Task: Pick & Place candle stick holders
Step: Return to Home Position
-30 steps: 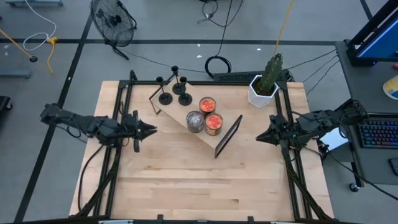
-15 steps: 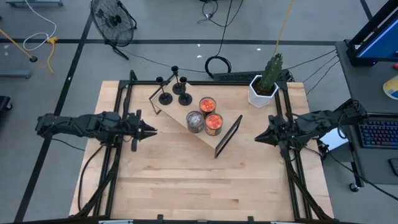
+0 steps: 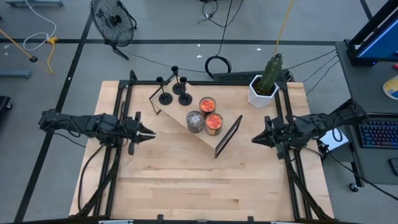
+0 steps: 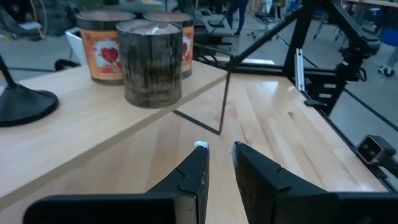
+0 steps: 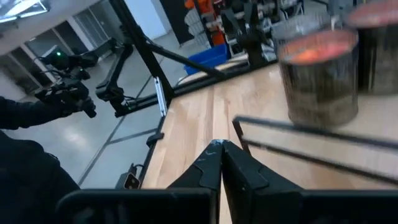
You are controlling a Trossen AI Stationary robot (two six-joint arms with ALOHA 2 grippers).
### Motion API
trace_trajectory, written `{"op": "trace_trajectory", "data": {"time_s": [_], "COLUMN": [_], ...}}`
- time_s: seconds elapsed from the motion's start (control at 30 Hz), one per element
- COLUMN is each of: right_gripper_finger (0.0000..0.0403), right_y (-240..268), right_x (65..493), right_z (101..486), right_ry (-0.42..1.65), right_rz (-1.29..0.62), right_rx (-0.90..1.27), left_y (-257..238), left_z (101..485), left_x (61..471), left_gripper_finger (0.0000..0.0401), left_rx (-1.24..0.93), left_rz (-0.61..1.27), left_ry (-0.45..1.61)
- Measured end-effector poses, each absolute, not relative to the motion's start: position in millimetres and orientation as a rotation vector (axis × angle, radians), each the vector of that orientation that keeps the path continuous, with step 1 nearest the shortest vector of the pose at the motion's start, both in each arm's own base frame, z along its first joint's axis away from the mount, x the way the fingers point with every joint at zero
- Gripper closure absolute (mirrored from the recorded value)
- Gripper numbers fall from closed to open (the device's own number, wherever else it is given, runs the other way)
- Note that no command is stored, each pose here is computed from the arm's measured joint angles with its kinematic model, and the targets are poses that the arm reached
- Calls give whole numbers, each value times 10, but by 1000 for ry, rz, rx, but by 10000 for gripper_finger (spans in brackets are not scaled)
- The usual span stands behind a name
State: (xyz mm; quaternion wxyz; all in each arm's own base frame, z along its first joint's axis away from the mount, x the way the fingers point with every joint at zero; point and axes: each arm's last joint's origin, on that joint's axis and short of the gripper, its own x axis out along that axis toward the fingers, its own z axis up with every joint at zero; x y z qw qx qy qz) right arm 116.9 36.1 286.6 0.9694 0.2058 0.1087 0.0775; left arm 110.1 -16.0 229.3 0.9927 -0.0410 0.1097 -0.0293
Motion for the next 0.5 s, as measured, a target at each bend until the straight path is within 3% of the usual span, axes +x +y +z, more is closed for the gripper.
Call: {"op": "trace_trajectory", "data": {"time_s": [0.2, 0.5], "right_gripper_finger": [398, 398], "right_y": [373, 310], "right_x": [1136, 906], "right_z": [2541, 2511], "right_ry": [249, 113], "right_rz": [223, 316], "right_rx": [515, 501], "left_y": [-180, -143], "left_z": [2055, 1848], "left_x": [1129, 1082], "left_gripper_finger": [325, 325], "left_rx": [-106, -119], "left_rz": [-65, -28], "left_ry": [141, 50]}}
